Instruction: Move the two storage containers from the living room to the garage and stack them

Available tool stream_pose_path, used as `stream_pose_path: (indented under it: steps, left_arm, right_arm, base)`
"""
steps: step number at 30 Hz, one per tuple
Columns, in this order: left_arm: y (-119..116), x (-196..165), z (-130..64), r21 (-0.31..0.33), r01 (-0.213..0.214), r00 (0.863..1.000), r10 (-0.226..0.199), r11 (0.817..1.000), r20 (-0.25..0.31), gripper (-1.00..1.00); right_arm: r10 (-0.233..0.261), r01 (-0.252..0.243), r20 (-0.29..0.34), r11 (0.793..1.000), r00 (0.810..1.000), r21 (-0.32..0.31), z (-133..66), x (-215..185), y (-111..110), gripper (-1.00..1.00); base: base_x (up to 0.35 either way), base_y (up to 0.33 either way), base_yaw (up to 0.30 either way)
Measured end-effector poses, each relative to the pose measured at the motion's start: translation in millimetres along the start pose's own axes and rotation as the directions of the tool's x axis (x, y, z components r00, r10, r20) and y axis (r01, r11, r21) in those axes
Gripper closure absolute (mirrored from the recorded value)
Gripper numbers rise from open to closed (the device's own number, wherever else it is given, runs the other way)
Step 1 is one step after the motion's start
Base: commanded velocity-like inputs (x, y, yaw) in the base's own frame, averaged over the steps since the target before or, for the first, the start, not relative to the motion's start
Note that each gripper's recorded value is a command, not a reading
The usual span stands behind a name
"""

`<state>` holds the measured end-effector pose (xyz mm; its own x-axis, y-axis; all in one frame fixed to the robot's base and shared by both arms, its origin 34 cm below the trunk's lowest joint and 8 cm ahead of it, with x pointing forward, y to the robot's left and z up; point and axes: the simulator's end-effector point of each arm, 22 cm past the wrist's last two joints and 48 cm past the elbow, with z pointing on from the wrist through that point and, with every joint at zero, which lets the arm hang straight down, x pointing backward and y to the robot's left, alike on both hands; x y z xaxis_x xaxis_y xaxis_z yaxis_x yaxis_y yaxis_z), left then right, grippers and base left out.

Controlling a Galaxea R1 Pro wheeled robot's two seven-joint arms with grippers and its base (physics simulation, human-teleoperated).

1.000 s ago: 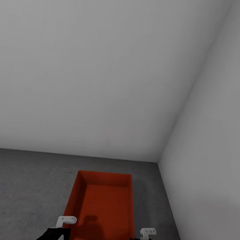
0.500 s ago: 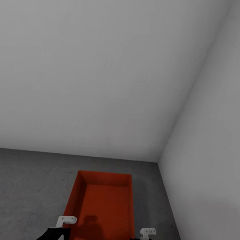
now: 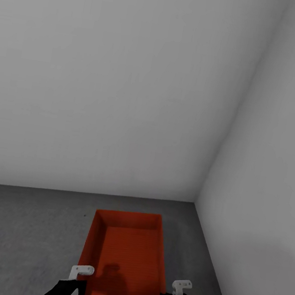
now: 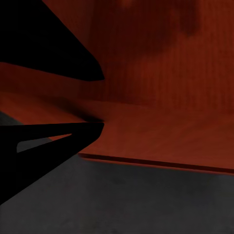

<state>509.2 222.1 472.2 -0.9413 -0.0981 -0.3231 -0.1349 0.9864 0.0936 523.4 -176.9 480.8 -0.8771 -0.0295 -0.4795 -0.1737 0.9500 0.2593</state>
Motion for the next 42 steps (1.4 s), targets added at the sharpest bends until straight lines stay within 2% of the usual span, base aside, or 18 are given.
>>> stream_pose_path:
  steps: [15,29,42]
  left_arm:
    - [0.0,0.1,0.0,0.000,0.000,1.000,0.000,1.000,0.000,1.00]
    - [-2.1,10.7,23.5,0.000,0.001,1.000,-0.001,1.000,0.000,1.00]
    - [-2.0,10.5,23.5,0.000,0.001,1.000,-0.001,1.000,0.000,1.00]
  right_arm:
    - [0.000,0.000,0.000,1.000,1.000,0.000,0.0,0.0,-0.1,1.00]
    - [-0.001,0.001,0.000,1.000,1.000,0.000,20.5,14.2,-6.2,1.00]
    - [-0.001,0.001,0.000,1.000,1.000,0.000,20.5,14.1,-6.2,1.00]
  base:
    - [0.002,0.000,0.000]
    - [0.000,0.000,0.000]
    - [0.000,0.000,0.000]
